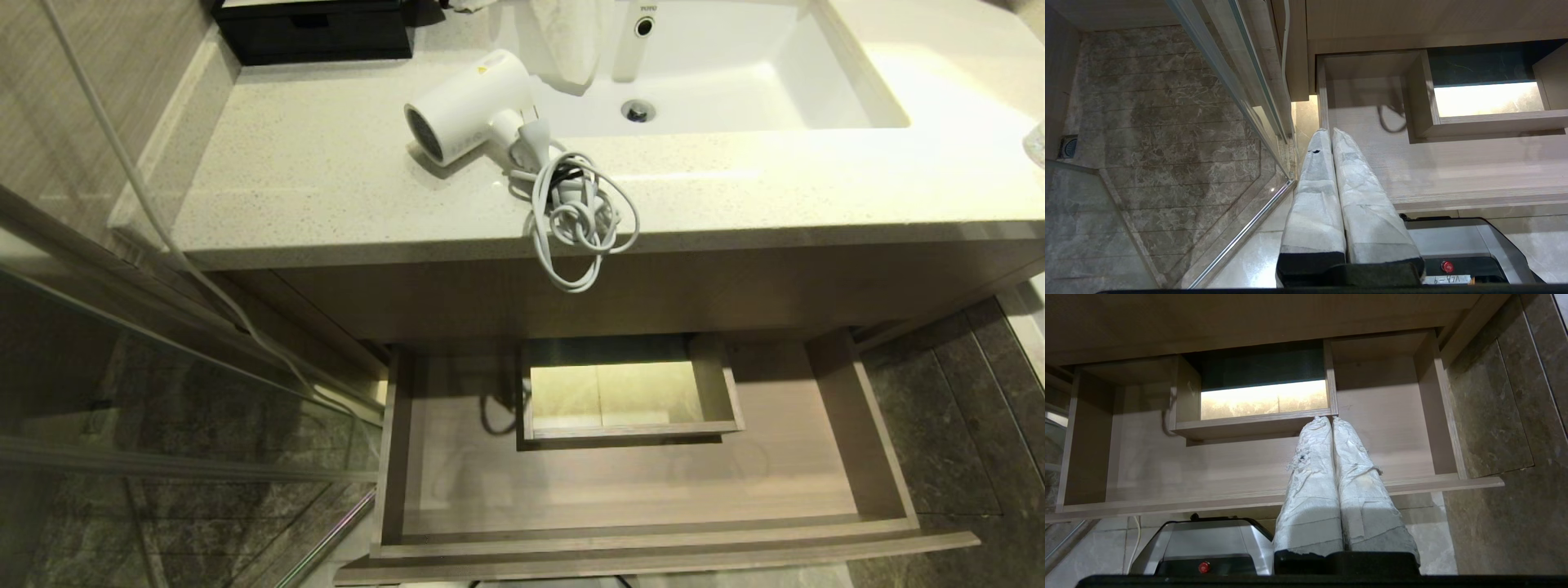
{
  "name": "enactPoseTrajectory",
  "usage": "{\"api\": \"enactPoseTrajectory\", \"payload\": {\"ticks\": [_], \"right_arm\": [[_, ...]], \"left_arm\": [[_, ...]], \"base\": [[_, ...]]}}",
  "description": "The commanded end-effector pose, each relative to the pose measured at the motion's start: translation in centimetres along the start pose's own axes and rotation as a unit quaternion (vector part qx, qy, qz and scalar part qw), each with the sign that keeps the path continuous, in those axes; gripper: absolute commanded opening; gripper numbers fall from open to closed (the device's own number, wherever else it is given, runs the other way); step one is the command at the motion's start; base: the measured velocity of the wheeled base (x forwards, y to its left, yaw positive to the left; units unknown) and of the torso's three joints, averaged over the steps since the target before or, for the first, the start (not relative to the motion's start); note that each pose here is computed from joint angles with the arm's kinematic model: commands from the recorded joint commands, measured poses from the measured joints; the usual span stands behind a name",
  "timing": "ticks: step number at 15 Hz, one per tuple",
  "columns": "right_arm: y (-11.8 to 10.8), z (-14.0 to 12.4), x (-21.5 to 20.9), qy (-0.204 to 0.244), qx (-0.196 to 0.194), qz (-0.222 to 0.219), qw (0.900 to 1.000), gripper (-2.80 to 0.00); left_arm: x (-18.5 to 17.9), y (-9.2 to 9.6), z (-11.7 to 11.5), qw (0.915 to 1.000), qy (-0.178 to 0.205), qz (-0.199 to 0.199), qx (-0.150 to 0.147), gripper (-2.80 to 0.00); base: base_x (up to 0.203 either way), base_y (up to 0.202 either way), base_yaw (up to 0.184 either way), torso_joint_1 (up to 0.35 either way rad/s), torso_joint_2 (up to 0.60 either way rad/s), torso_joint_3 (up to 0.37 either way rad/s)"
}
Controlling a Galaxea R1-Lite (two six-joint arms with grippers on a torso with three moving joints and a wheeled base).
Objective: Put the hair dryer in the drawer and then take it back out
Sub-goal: Pick up the hairdryer
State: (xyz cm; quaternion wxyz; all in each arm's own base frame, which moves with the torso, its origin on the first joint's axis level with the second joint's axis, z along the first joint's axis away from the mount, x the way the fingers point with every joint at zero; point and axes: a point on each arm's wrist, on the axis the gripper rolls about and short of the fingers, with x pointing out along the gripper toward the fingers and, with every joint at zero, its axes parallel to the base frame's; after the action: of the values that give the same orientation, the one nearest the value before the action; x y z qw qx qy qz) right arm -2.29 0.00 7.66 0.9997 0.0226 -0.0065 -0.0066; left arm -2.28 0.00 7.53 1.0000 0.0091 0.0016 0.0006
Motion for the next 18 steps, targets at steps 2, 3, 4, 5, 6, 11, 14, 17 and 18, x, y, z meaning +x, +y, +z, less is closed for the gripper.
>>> {"api": "enactPoseTrajectory", "payload": {"ticks": [2,3,4,5,6,11,14,17,18], "right_arm": [[0.01,-0.02,0.00,0.001,-0.017,0.003,1.000,-2.80],[0.02,-0.02,0.00,0.001,-0.032,0.004,0.999,-2.80],[0.02,-0.02,0.00,0.001,-0.035,0.005,0.999,-2.80],[0.02,-0.02,0.00,0.001,-0.035,0.004,0.999,-2.80],[0.02,-0.02,0.00,0.001,-0.036,0.004,0.999,-2.80],[0.02,-0.03,0.00,0.001,-0.038,0.005,0.999,-2.80],[0.03,-0.01,0.00,0.000,-0.038,0.007,0.999,-2.80],[0.03,-0.03,0.00,0.001,-0.039,0.006,0.999,-2.80],[0.03,-0.03,0.00,0.001,-0.039,0.006,0.999,-2.80]], "left_arm": [[0.00,0.00,-0.01,1.0000,0.000,0.000,0.000,-2.80],[0.00,0.00,-0.01,1.0000,0.000,0.000,0.000,-2.80],[0.00,0.00,-0.01,1.0000,0.000,0.000,0.000,-2.80],[0.00,0.00,-0.01,1.0000,0.000,0.000,0.000,-2.80],[0.00,0.00,-0.01,1.0000,0.000,0.000,0.000,-2.80],[-0.01,0.00,0.03,1.0000,-0.001,0.000,0.000,-2.80],[0.00,0.00,-0.01,1.0000,0.000,0.000,0.000,-2.80],[0.00,0.00,-0.01,1.0000,0.000,0.000,0.000,-2.80],[0.00,0.00,-0.01,1.0000,0.000,0.000,0.000,-2.80]], "base": [[0.000,0.000,0.000,0.000,0.00,0.000],[0.000,0.000,0.000,0.000,0.00,0.000],[0.000,0.000,0.000,0.000,0.00,0.000],[0.000,0.000,0.000,0.000,0.00,0.000],[0.000,0.000,0.000,0.000,0.00,0.000],[0.000,0.000,0.000,0.000,0.00,0.000],[0.000,0.000,0.000,0.027,0.00,0.031],[0.000,0.000,0.000,0.182,0.00,0.172],[0.000,0.000,0.000,0.092,0.00,0.084]]}}
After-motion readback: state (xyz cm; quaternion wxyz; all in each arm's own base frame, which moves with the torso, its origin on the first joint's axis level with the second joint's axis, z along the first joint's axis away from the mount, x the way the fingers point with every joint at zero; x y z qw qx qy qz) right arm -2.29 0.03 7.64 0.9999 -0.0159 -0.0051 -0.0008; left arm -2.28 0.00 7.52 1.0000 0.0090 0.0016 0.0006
